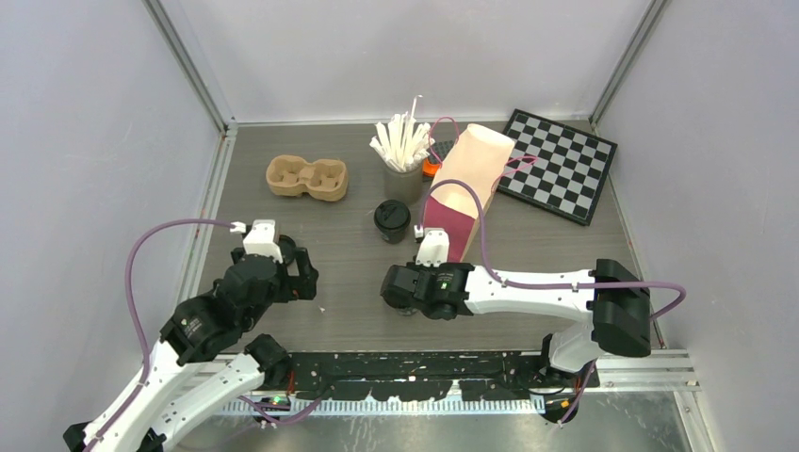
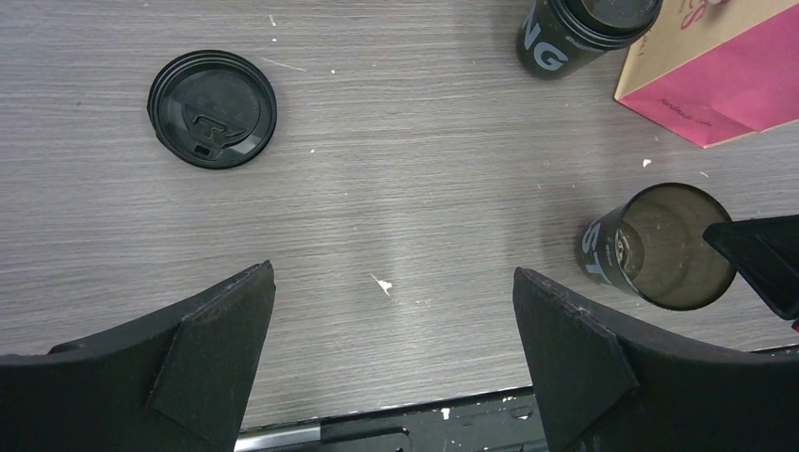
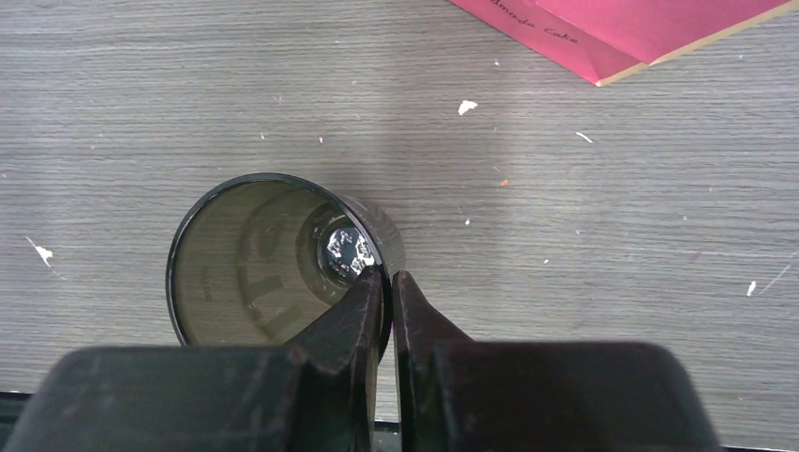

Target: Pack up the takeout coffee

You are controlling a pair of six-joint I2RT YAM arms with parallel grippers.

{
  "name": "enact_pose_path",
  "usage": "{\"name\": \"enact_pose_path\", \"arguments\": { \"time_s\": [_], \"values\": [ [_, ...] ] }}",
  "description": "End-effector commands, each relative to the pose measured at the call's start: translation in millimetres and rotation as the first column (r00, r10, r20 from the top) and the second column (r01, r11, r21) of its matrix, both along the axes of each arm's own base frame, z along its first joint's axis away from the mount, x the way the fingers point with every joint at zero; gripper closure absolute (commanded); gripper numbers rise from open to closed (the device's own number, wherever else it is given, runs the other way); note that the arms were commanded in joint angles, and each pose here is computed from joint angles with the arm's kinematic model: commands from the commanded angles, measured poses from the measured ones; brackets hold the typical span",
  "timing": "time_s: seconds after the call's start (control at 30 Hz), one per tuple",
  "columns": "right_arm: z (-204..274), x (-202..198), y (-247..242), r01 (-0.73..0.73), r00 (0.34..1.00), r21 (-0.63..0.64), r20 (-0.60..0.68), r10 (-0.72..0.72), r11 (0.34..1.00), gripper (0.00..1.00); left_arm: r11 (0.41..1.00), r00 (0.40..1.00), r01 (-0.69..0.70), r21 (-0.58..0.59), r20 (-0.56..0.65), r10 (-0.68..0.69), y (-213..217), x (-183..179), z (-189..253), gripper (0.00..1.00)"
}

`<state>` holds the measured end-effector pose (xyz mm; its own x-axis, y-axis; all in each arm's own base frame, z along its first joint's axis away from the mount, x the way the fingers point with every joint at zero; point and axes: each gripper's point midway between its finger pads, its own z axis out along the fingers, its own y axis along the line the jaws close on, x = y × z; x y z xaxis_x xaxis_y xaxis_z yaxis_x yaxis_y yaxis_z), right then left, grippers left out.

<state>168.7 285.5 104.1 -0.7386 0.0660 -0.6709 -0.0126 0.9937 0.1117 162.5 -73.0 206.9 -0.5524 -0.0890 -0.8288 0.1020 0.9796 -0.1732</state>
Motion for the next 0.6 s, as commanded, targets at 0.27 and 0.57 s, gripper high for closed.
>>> {"name": "enact_pose_path", "arguments": {
  "time_s": [0.27, 0.57],
  "values": [
    [12, 6, 11, -0.002, 0.999, 0.047, 0.039, 0.000, 0.999, 0.65, 0.994, 0.994, -0.109, 0.028, -0.003, 0.109, 10, 9, 7, 0.00],
    [50, -4, 23, -0.189, 0.977, 0.027, 0.103, 0.186, 0.982, 0.37, 0.964, 0.967, -0.253, 0.079, -0.010, 0.255, 19, 34, 7, 0.00]
  ]
}}
